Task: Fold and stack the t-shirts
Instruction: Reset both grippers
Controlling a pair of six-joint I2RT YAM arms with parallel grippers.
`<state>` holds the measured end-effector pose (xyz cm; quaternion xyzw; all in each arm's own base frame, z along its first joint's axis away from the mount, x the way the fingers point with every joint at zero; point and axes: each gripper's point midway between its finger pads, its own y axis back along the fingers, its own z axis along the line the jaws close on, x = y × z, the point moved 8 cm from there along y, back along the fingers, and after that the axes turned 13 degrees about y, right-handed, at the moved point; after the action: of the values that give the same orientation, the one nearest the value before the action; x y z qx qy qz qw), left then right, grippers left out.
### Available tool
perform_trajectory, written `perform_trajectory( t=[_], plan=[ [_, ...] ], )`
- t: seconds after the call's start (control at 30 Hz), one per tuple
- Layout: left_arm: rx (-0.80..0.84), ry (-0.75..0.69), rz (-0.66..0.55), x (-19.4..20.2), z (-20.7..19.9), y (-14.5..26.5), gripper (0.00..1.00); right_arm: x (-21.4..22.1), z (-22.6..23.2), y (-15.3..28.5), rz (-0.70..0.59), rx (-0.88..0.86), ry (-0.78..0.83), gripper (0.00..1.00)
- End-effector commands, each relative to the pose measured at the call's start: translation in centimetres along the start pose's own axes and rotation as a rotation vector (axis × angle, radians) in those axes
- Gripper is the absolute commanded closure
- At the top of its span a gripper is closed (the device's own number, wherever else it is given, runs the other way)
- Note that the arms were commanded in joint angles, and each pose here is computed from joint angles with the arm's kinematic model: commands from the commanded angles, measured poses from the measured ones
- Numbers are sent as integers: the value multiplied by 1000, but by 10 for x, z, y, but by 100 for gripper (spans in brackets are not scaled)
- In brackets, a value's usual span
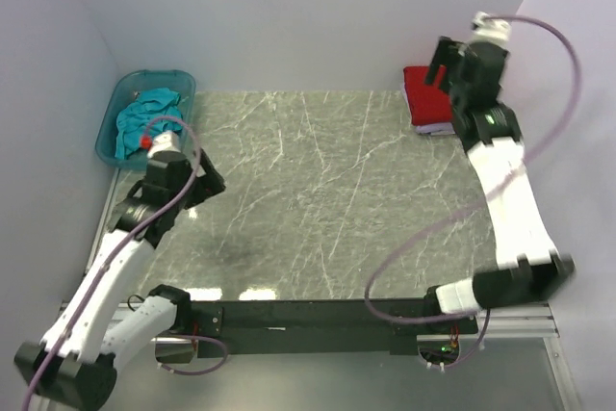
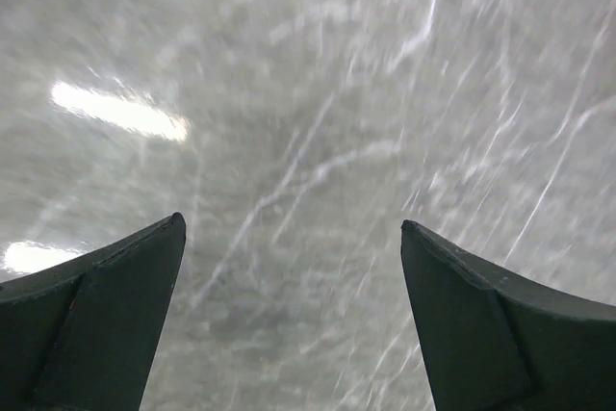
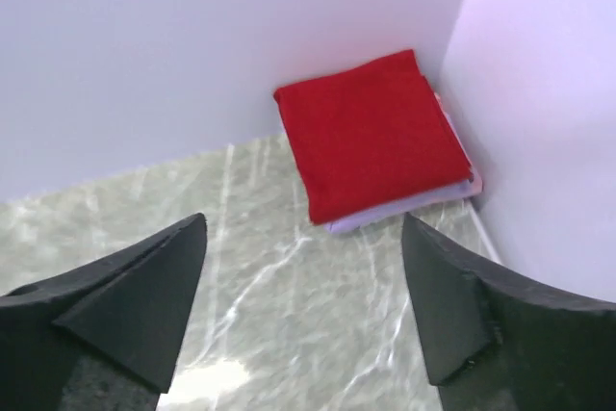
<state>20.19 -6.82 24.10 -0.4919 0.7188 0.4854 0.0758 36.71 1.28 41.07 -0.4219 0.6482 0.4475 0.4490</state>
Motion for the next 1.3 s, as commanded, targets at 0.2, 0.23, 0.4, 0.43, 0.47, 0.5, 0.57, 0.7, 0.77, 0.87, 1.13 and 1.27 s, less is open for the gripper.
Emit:
perform_trajectory(
  t=[0.2, 0.23, 0.4, 0.43, 0.47, 0.5, 0.57, 0.7, 0.77, 0.87, 1.13, 1.27],
  plan=[
    [-41, 144, -446, -58, 15, 97, 1, 38, -49, 149, -104, 51, -212, 7],
    [-31, 160, -477, -59, 17, 103, 1, 44, -54, 157, -120, 70, -215, 7],
    [6, 273, -638, -57, 43, 131, 1, 97, -60, 200, -260, 57, -299, 6],
    [15, 297, -659, -56, 47, 132, 1, 103, -63, 213, -312, 42, -320, 6],
    [13, 308, -665, -50, 53, 127, 1, 107, -60, 216, -342, 10, -329, 6],
    [53, 319, -699, -48, 58, 135, 1, 123, -54, 211, -327, -9, -313, 6],
    [100, 327, -725, -44, 62, 134, 1, 131, -55, 220, -383, -27, -329, 6],
    [189, 376, -788, -38, 73, 143, 0, 154, -54, 220, -413, -8, -335, 6],
    [188, 378, -796, -34, 77, 139, 1, 158, -54, 221, -409, -2, -333, 6],
    [163, 382, -814, -31, 83, 132, 1, 162, -52, 216, -392, -6, -323, 6],
    [167, 347, -857, -29, 86, 120, 1, 169, -52, 215, -389, 3, -313, 6],
    [170, 335, -841, -27, 84, 111, 1, 170, -49, 213, -393, -13, -304, 5]
  ],
)
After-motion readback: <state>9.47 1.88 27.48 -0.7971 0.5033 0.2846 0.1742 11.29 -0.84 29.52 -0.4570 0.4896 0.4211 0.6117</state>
